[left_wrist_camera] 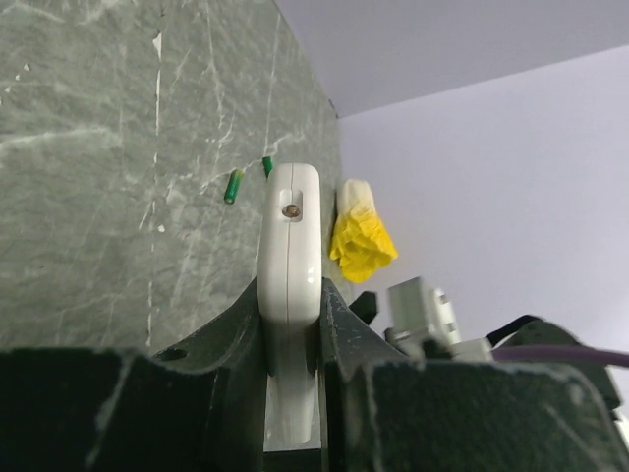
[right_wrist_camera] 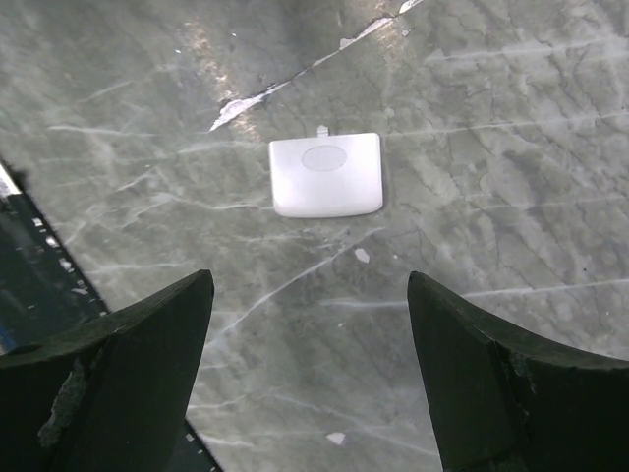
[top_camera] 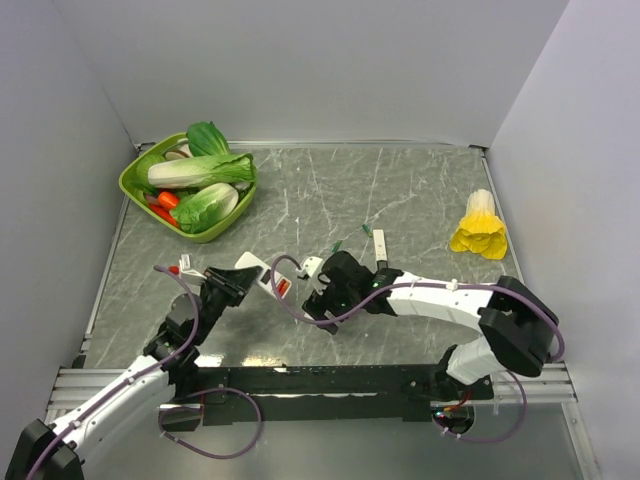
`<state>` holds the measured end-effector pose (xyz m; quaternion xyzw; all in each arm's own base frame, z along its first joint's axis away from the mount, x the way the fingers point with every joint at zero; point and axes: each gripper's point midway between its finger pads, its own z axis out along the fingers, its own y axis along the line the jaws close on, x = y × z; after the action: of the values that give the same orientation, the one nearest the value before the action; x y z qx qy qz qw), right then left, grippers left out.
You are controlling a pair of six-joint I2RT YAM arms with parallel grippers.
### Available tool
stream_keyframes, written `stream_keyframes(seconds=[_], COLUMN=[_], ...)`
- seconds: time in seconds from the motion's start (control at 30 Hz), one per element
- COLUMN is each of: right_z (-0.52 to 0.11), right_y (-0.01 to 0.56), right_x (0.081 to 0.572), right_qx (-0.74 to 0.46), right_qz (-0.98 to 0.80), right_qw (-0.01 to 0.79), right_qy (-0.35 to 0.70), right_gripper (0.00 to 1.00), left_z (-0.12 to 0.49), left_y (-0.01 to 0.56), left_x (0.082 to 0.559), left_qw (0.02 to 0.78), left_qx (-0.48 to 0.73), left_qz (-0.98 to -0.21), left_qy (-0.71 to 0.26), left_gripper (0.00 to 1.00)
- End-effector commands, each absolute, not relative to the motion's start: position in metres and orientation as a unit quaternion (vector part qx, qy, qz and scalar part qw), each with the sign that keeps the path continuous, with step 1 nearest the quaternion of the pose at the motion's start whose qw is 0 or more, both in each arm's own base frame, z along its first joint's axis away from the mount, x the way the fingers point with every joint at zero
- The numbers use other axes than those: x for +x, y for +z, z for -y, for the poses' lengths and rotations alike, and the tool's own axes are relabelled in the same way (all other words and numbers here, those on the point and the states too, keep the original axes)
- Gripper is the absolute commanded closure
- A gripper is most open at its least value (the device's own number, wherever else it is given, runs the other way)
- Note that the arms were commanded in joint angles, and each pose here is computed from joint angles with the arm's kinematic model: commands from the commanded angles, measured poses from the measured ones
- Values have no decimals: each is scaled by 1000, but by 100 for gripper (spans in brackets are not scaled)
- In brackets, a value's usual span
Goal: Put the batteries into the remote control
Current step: Pick up the battery cover at the center of the board.
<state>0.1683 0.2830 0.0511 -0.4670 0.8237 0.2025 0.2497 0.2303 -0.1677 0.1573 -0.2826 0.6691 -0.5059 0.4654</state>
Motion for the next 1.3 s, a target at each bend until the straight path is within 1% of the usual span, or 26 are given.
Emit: stream_keyframes(seconds=[0.0,0.17,0.4,0.6,0.77,0.8,0.87,0.9,1.07,1.2,1.27], right_z=[-297,-302,-310,-313,-313,-312,-311,-311,-309,-307,-307], right_y=[47,31,23,15,6,5,3,3,5,10,14], right_x=[181,184,187,187,184,182,181,181,173,174,174], right_qx=[-499,-520,-537,-540,-542,-543,-543,-544,-541,-534,-530], right_qz=[-804,-800,-794,-795,-798,-799,-800,-801,-803,-806,-806], right_qw=[268,255,250,241,225,221,215,212,203,210,215], right_qy=[183,156,135,136,136,136,136,136,148,146,149], right_gripper=[13,12,12,16,23,26,29,33,42,58,59], left_z=[162,161,158,157,156,156,156,156,157,157,159], left_y=[110,106,100,101,101,101,103,102,105,108,110], left_x=[221,222,222,222,223,223,223,223,223,223,223], left_qw=[435,434,431,432,433,433,434,434,435,437,436], left_qx=[-301,-304,-312,-314,-315,-315,-315,-315,-312,-310,-307], left_qz=[-680,-684,-688,-687,-685,-686,-684,-685,-683,-678,-677], left_qy=[-508,-501,-492,-493,-493,-493,-494,-494,-497,-503,-506], left_gripper=[99,99,99,99,99,99,99,99,99,99,99])
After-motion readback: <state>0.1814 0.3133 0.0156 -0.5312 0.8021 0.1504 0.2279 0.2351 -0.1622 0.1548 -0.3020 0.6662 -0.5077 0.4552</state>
